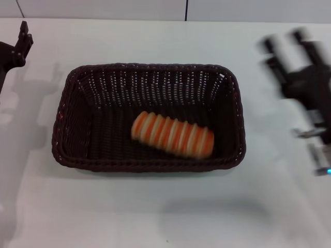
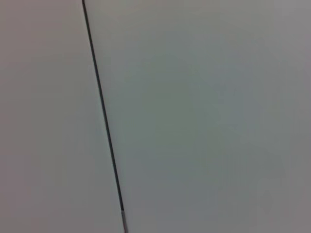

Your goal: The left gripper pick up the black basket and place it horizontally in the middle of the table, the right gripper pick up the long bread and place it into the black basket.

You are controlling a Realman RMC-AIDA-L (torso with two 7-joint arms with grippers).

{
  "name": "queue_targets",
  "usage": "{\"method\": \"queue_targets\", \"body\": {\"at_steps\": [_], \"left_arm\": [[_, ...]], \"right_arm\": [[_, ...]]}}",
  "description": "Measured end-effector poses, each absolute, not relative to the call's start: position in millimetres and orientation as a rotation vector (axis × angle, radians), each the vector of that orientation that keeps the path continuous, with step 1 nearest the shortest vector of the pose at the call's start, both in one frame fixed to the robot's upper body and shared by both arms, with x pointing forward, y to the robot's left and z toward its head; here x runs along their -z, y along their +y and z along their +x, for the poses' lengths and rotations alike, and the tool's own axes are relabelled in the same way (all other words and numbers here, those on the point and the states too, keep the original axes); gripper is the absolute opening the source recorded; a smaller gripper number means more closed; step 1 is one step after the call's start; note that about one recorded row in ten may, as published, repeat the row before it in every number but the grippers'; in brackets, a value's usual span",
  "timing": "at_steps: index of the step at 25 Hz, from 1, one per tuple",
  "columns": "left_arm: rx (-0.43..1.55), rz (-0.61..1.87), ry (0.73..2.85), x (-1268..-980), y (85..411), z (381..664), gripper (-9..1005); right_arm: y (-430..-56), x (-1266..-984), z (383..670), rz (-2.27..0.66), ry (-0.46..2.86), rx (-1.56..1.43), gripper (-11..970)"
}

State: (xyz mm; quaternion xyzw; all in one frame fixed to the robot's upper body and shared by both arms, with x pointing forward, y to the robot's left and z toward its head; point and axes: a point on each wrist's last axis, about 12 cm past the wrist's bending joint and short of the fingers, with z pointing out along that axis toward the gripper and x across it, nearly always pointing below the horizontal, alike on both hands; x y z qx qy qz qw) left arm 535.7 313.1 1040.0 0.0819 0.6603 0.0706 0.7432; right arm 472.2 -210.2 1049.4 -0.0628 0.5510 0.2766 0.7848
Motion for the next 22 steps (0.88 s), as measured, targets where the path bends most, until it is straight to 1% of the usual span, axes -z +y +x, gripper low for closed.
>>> {"method": "queue_targets", "body": {"at_steps": [2, 3, 4, 10, 14, 22], "left_arm": [[-0.159, 0.172, 1.449, -1039.5, 314.4, 534.8, 787], [-0.162, 0.168, 1.452, -1038.8, 315.7, 533.8, 787], [-0.165, 0.165, 1.454, -1038.3, 316.6, 533.0, 787], [-0.177, 0.145, 1.463, -1035.5, 321.1, 527.8, 787], [-0.182, 0.133, 1.459, -1035.0, 322.4, 525.3, 787], [-0.189, 0.122, 1.457, -1033.4, 324.7, 520.3, 787]], "right_arm": [[-233.4, -1047.1, 466.0, -0.071, 1.169, -0.5, 749], [-253.7, -1045.1, 455.7, -0.005, 1.15, -0.414, 756], [-253.7, -1045.1, 455.7, -0.005, 1.15, -0.414, 762], [-296.9, -1035.1, 424.8, 0.13, 1.157, -0.216, 801], [-306.1, -1031.1, 416.4, 0.178, 1.171, -0.163, 817], [-310.5, -1027.9, 415.1, 0.18, 1.195, -0.141, 825]]}}
